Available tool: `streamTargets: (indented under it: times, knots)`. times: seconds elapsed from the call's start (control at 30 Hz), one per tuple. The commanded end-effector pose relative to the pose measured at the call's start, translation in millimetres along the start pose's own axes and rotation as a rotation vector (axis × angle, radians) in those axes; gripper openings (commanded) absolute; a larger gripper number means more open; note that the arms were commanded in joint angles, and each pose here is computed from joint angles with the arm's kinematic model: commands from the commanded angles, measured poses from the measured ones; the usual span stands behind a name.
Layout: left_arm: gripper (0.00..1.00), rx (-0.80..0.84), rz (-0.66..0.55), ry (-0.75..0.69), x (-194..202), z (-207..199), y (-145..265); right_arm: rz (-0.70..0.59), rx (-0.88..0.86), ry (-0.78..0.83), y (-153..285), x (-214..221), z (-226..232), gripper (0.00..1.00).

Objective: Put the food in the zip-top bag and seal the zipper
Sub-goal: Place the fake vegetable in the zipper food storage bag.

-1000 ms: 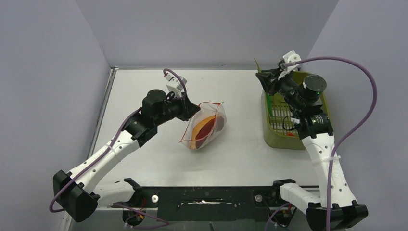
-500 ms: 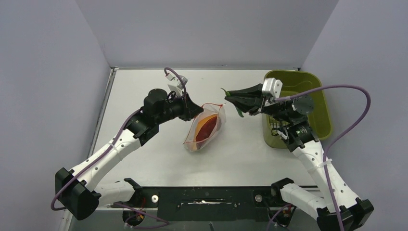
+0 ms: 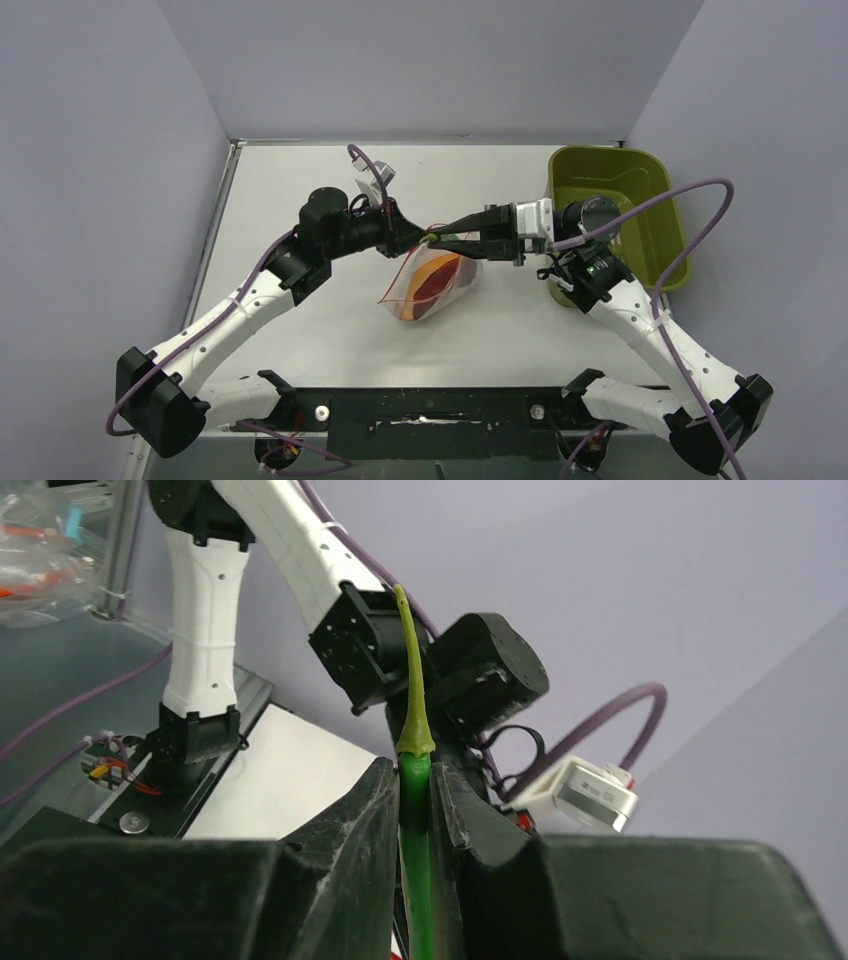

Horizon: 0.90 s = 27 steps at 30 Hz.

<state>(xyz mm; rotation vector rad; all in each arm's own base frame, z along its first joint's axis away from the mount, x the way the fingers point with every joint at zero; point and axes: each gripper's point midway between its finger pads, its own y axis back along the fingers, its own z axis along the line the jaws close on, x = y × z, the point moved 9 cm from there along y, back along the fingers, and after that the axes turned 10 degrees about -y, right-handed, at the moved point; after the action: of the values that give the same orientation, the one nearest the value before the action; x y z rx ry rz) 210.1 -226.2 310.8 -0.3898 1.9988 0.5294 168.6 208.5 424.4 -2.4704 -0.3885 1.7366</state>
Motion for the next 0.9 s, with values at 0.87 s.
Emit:
streamTargets:
  times: [0.87]
  knots:
    - [0.00,0.244,-0.052,-0.095,-6,-23,19,0.543,-0.213,0.101,12,107,12,0.02]
